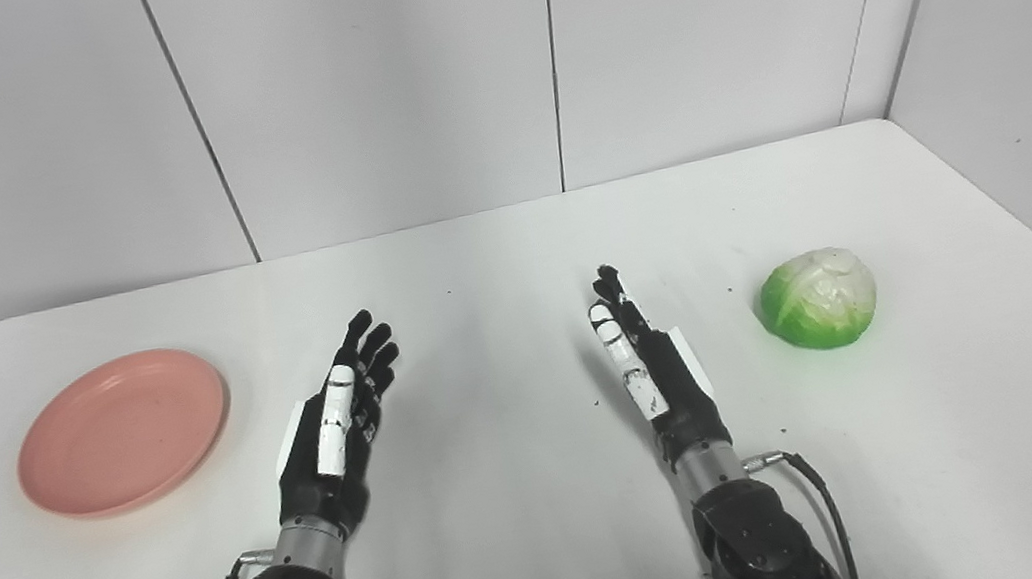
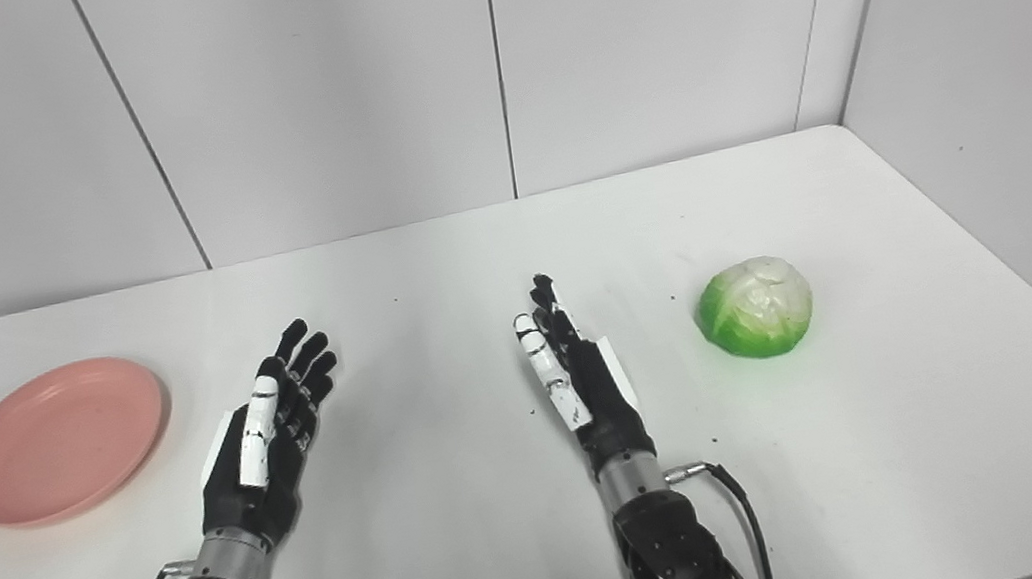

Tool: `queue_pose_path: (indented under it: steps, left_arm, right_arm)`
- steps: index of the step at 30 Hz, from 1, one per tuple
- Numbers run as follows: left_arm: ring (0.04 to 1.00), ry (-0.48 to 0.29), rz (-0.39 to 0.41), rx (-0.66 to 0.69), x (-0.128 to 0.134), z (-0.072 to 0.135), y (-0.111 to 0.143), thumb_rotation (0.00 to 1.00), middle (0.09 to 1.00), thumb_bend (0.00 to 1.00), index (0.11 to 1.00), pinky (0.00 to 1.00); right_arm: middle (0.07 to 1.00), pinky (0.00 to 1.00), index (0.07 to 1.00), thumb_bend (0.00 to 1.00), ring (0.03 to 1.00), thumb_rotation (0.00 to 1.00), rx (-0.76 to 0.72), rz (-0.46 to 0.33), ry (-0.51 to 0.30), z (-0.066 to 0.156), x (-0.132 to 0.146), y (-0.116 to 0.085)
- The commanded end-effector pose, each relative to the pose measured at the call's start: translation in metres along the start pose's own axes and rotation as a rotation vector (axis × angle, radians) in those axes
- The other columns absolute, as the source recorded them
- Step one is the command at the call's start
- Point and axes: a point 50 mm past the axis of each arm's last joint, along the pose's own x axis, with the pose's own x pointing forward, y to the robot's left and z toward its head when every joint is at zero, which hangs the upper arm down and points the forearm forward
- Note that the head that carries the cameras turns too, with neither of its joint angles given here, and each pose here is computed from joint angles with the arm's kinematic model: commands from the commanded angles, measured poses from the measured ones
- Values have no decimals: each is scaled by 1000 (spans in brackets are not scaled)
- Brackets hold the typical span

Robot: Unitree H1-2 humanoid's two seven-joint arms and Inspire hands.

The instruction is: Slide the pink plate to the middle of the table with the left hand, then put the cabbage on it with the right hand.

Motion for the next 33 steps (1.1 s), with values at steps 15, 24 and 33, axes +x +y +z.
queue_pose_path:
  steps: [15,24,33]
  left_arm:
    - [946,78,31,-18,-22,-28,-1,1000,944,485,938,975]
    - [942,80,33,-29,-21,-28,-6,1000,946,482,941,958]
    - [935,84,36,-30,-14,-33,-23,1000,946,480,941,949]
  right_arm:
    - [968,972,987,199,951,1000,1,0,-43,1,-4,-3]
    - [961,964,974,194,947,1000,-7,-2,-45,2,-5,-6]
    - [963,974,978,185,942,1000,27,2,-31,5,-7,-19]
